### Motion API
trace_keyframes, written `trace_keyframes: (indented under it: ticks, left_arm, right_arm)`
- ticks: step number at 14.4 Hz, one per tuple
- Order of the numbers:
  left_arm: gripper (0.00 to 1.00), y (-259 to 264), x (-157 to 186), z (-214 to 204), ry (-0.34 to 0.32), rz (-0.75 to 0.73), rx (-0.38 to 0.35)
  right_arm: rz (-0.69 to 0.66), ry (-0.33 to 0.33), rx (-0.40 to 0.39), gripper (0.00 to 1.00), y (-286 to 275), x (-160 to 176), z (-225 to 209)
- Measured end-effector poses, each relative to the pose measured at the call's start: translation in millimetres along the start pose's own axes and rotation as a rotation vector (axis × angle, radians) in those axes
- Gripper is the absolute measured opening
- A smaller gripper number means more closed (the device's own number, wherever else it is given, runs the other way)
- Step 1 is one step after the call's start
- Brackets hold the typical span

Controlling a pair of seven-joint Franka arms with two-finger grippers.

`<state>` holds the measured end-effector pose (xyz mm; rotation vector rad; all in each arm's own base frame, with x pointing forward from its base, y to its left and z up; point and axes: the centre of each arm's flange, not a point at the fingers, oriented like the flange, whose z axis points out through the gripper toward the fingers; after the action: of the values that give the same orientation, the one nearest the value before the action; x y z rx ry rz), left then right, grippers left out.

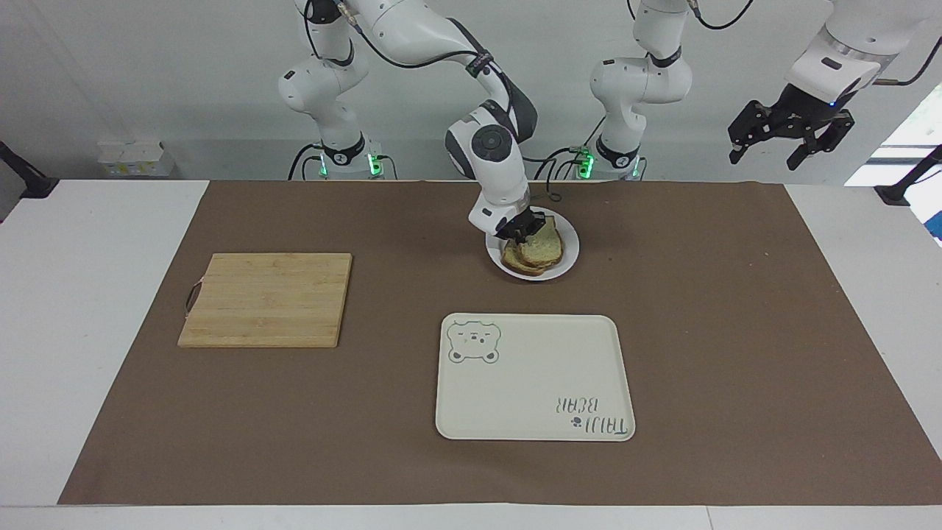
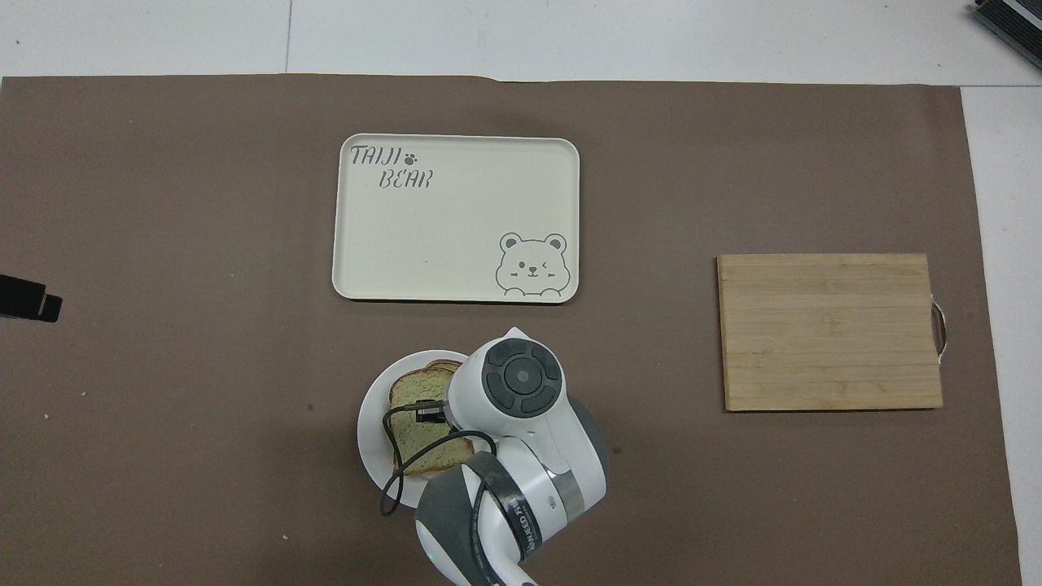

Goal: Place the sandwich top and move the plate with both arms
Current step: 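Lower the bread onto the egg and open the right gripper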

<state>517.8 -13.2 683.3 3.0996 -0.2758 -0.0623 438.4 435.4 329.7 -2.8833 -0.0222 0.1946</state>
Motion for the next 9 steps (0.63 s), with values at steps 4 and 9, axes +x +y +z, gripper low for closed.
trace_keyframes:
  ticks: [4,9]
  left_arm:
    - [1.0,0.2,0.0,0.4,-0.002,0.0,-0.001]
    - [1.0,-0.9,-0.2,0.7,-0.002,-0.002,-0.005]
  right_arm:
    - [0.034,0.004,0.001,0.09,1.3,-0.4,1.8]
    - [0.04,0.007,0.003,0.6,1.2,0.3,0.2]
